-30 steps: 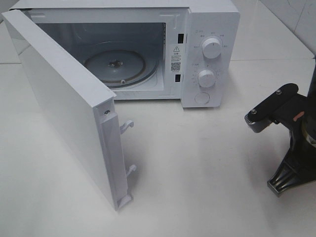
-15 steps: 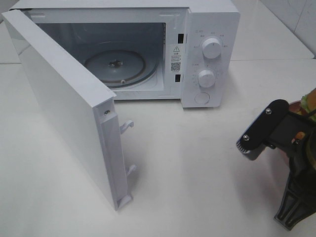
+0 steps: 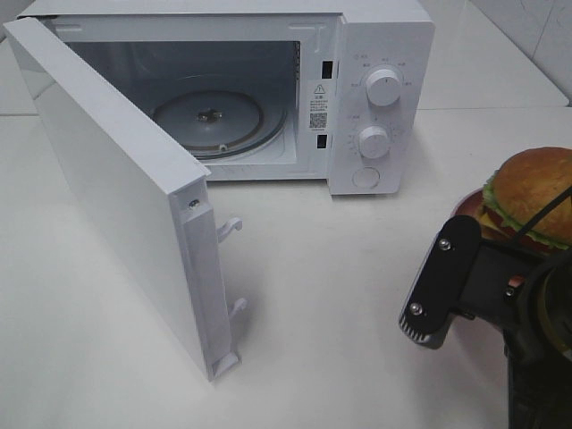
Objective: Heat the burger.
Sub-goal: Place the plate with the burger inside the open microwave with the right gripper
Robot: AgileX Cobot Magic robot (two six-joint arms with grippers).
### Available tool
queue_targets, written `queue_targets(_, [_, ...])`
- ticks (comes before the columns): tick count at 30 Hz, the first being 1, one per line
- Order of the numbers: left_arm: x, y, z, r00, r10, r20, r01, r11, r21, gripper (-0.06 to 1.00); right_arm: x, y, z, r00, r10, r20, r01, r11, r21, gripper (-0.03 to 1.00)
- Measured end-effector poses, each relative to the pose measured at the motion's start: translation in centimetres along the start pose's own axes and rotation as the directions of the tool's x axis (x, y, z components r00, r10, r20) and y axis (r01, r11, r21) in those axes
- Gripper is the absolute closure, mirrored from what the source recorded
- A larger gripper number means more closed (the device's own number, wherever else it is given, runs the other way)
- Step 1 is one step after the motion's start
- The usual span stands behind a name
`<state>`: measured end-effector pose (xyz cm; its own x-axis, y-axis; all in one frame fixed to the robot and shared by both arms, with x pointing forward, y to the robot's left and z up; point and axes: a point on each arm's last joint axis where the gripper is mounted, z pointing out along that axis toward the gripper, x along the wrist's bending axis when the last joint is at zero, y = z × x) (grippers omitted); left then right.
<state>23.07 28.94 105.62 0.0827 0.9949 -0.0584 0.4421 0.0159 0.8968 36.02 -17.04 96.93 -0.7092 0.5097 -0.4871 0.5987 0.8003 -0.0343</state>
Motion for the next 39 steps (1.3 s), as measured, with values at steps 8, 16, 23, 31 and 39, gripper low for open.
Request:
queue_targets(8, [0.0, 0.0, 0.0, 1.0, 0.0, 0.0, 0.0, 1.0, 0.0, -0.04, 1.2, 0.1, -0.7, 0.986, -0.168, 0.008, 0.168, 0.985, -0.037, 0.93])
queue_targets(16, [0.0, 0.0, 0.0, 1.0, 0.0, 0.0, 0.0, 1.0, 0.0, -0.04, 1.6, 0.5, -0.8, 0.959, -0.282, 0.015, 0.283, 0.955, -0.091, 0.93])
queue_targets(23, [0.0, 0.0, 0.0, 1.0, 0.0, 0.0, 0.0, 1.0, 0.0, -0.04, 1.6, 0.9, -0.8, 0.932, -0.36, 0.034, 0.361, 0.923, -0.132, 0.93])
queue_targets(31, [0.0, 0.0, 0.0, 1.0, 0.0, 0.0, 0.0, 1.0, 0.0, -0.04, 1.7, 1.4, -0.9, 0.892, -0.447, 0.058, 0.45, 0.875, -0.18, 0.93])
queue_targets(39, [0.0, 0.0, 0.0, 1.0, 0.0, 0.0, 0.0, 1.0, 0.0, -0.04, 1.9, 1.9, -1.0, 0.867, -0.491, 0.085, 0.496, 0.837, -0.233, 0.93])
